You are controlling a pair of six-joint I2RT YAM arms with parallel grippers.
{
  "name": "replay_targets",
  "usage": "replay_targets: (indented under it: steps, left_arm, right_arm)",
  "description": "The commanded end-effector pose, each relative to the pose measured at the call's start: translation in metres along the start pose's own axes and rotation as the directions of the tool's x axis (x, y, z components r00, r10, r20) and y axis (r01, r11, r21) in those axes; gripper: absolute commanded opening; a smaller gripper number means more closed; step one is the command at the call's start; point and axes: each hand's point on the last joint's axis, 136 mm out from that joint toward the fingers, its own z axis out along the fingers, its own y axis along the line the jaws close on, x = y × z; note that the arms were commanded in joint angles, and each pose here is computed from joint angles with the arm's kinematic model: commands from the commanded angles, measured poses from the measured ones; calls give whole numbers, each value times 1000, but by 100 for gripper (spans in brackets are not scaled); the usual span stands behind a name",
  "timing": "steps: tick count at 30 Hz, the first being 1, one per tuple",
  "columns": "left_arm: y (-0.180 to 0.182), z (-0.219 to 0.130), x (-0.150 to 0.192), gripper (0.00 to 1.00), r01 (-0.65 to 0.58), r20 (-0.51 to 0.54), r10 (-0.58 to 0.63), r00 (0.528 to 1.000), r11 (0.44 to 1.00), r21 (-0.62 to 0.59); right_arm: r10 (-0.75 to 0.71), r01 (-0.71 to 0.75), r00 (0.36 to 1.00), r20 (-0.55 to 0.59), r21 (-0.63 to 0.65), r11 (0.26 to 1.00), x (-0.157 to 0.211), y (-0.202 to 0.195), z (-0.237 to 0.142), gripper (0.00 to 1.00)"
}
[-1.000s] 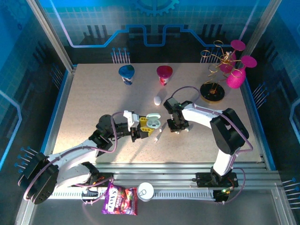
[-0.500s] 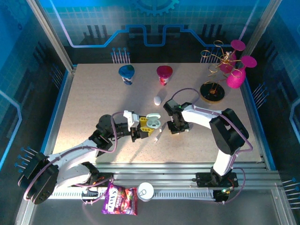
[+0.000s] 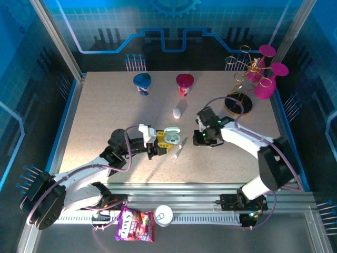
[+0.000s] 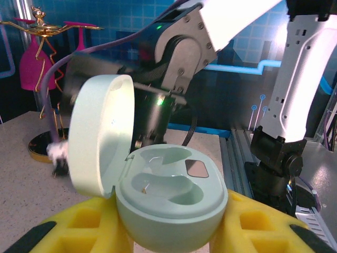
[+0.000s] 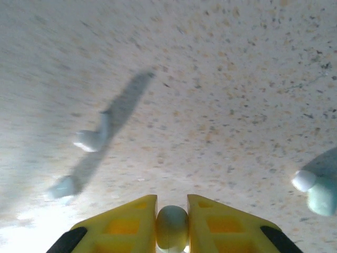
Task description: Insert wireless bluetooth earbuds into charging case
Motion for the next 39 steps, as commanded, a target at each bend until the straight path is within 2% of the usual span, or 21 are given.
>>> replay_targets:
  steps: [1,6,12,14,20,29,39]
  left_arm:
    - [1,0,0,27,-21,19,21,1000,1000,-8]
    - [2,2,-2,27,-18,27,19,999,1000,-4]
    - [2,4,-2,27,-8,30,8,1000,1000,1]
    - [2,4,-2,27,-6,30,6,1000,1000,1]
    - [2,3,-3,27,-7,34,7,999,1000,1]
    - [2,3,-3,27,-8,40,8,999,1000,0]
    - [6,5,-1,26,-12,54,13,998,1000,-17]
  right_arm:
    - [126,-117,992,6,-327,938,-5,34,-26,19]
    - [249,-222,968,-30,-565,795,-11,45,-62,19]
    - [279,-286,950,-139,-741,607,-10,64,-92,20]
    - [269,-286,951,-154,-770,571,-9,69,-98,21]
    - [282,-319,939,-196,-802,504,-9,69,-104,19]
    - [257,-278,949,-183,-871,406,-16,78,-117,18]
    - [248,-223,959,-139,-908,355,-20,86,-130,18]
